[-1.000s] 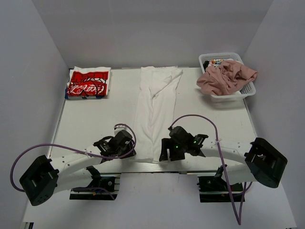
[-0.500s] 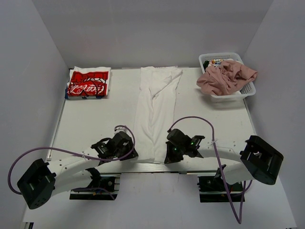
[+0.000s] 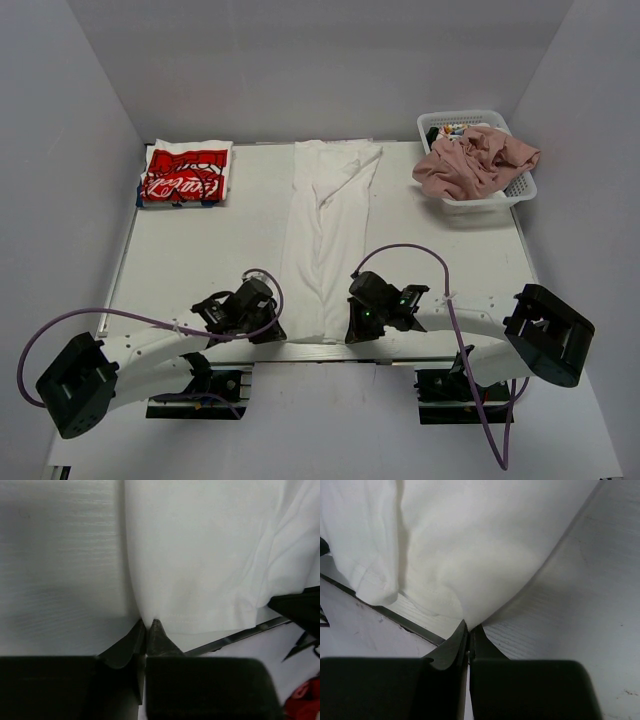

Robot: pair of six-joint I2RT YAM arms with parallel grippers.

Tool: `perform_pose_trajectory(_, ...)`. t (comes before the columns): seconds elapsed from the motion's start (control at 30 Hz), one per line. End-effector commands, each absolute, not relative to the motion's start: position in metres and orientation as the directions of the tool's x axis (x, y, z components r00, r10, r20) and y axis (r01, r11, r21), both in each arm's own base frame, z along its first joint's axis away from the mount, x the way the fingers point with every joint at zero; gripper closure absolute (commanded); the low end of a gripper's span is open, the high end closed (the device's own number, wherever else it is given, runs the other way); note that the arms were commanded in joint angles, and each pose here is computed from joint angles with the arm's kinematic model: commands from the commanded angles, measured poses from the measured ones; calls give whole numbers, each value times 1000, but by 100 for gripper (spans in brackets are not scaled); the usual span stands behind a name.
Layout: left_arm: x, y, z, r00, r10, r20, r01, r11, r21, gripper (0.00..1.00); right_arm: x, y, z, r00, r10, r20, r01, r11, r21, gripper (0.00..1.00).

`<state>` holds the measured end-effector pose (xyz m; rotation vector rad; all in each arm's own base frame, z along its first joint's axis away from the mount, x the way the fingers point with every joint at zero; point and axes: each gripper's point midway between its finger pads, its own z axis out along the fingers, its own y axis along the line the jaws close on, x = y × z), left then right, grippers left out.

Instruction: Fold and stack the t-shirts

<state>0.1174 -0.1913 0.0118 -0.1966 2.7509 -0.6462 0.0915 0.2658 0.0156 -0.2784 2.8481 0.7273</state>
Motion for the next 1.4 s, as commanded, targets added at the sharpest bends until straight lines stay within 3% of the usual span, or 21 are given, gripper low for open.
perform_pose_trajectory(0.0,80,-156,-23,-978,-145,-152,-90,943,-320,89,99,274,26,-956,-123,-268,-239,854,462,100)
perform_pose_trajectory(0.07,85,-161,-20,-977,-146,-157,-88,941,-327,100,101,276,28,-949,-132,-287,-258,847,465,100)
perform_pose_trajectory(0.23,113,-166,-1,-951,-176,-255,-95,949,-300,100,110,279,33,-934,-139,-329,-286,844,453,100)
perform_pose_trajectory(0.4,144,-184,39,-905,-220,-363,-78,927,-367,100,140,287,59,-890,-88,-448,-298,856,422,100)
perform_pose_trajectory(0.6,202,-186,84,-803,-296,-518,-155,942,-298,100,203,271,100,-784,122,-609,-105,941,323,100)
perform_pose_trajectory(0.87,300,-205,131,-711,-298,-637,-201,954,-222,100,284,256,134,-646,176,-743,0,973,230,100)
perform_pose_trajectory(1.07,367,-216,156,-646,-275,-713,-149,960,-235,100,338,252,136,-628,179,-757,37,979,201,100)
perform_pose_trajectory(1.37,439,-224,147,-642,-189,-743,-79,980,-181,100,406,256,136,-638,196,-744,37,974,225,100)
